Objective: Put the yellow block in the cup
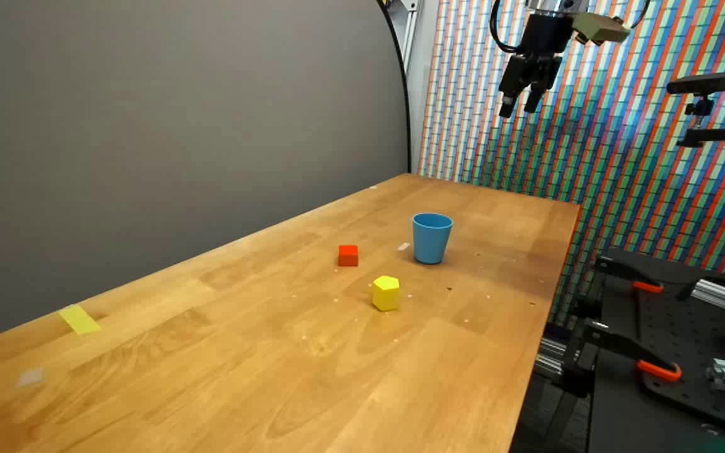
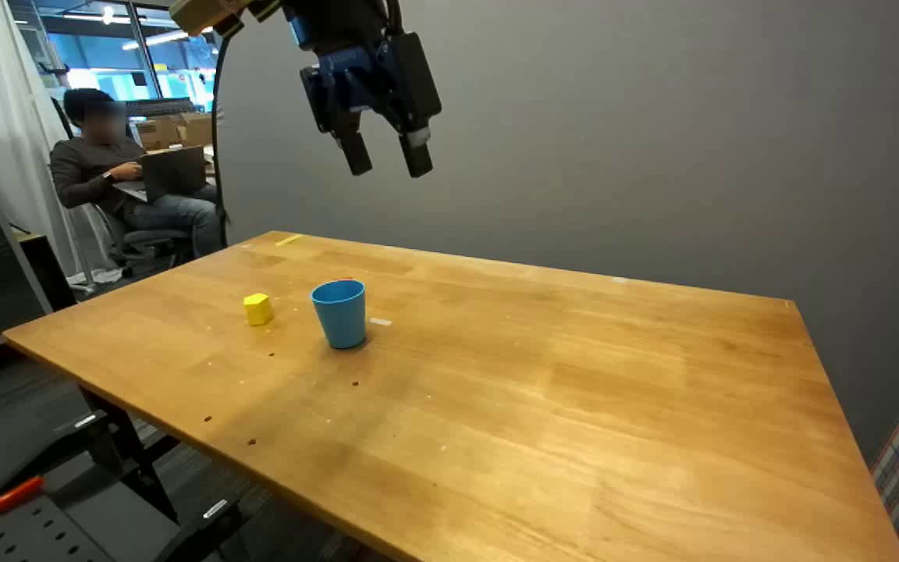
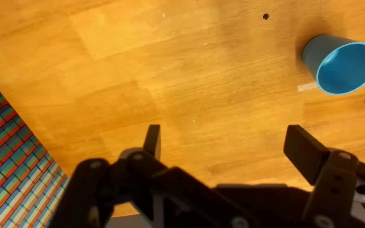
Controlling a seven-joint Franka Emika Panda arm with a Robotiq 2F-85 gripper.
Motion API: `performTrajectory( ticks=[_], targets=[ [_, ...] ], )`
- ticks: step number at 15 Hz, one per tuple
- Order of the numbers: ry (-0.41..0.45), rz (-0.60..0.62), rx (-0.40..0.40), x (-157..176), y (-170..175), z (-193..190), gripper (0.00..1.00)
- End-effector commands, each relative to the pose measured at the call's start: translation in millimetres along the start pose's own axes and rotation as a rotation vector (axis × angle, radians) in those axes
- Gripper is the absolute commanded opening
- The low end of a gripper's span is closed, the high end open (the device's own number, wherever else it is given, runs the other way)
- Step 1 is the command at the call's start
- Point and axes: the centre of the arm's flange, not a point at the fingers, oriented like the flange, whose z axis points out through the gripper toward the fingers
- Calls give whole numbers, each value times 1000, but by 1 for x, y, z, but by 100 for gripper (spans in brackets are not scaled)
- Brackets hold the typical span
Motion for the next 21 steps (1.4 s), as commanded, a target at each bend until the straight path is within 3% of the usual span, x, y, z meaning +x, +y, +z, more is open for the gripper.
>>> performTrajectory(
  ticks=[1,8,9,11,14,18,21],
  targets=[
    [2,0,0,1,0,-1,100],
    [8,1,-1,2,0,-3,100],
    [8,25,-81,5,-3,-1,100],
    [-2,-9,-137,8,-36,5,100],
    [-25,-119,-149,12,-113,21,100],
    [-87,-275,-114,5,-215,45,100],
    [-182,-359,-53,11,-267,67,100]
  ],
)
